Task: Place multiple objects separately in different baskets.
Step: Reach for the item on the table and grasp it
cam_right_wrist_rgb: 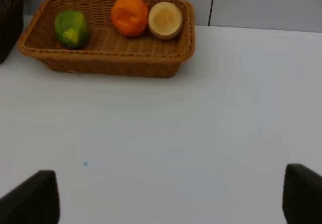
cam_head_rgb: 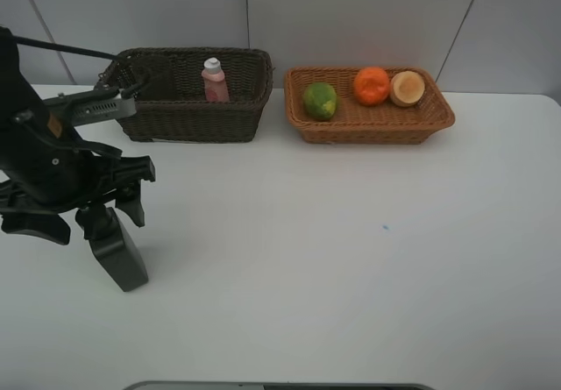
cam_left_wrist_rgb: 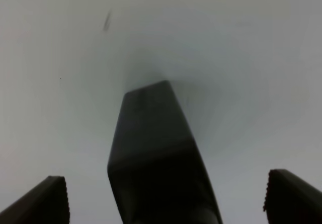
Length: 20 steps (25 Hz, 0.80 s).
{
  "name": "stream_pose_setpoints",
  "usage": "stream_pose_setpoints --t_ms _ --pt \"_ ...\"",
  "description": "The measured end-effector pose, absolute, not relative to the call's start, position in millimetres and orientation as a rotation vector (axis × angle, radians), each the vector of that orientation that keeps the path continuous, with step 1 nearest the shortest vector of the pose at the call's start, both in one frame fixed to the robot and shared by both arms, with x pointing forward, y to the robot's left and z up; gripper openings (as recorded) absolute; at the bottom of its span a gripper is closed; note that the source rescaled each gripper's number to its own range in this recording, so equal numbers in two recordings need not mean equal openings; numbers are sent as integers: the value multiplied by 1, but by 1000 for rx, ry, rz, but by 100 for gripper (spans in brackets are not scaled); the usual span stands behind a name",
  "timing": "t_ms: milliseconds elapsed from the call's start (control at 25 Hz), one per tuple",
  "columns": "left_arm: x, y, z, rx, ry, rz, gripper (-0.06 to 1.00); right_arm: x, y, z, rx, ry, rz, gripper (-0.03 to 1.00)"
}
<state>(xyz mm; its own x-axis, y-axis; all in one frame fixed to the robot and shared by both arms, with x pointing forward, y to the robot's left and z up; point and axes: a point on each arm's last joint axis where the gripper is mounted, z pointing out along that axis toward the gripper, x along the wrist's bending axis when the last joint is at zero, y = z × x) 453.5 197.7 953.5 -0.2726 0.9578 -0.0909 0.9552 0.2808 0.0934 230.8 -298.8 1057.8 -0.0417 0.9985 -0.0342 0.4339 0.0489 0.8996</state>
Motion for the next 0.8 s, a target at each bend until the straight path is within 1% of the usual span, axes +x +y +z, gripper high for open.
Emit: stream_pose_setpoints --t_ms 280,520,800 --pt "459 195 947 1771 2411 34 100 231 -299 1058 1482 1579 954 88" --pt "459 195 935 1786 2441 24 100 231 -299 1058 1482 1579 954 88" --pt "460 195 934 1779 2435 25 100 231 -299 1058 1482 1579 954 88"
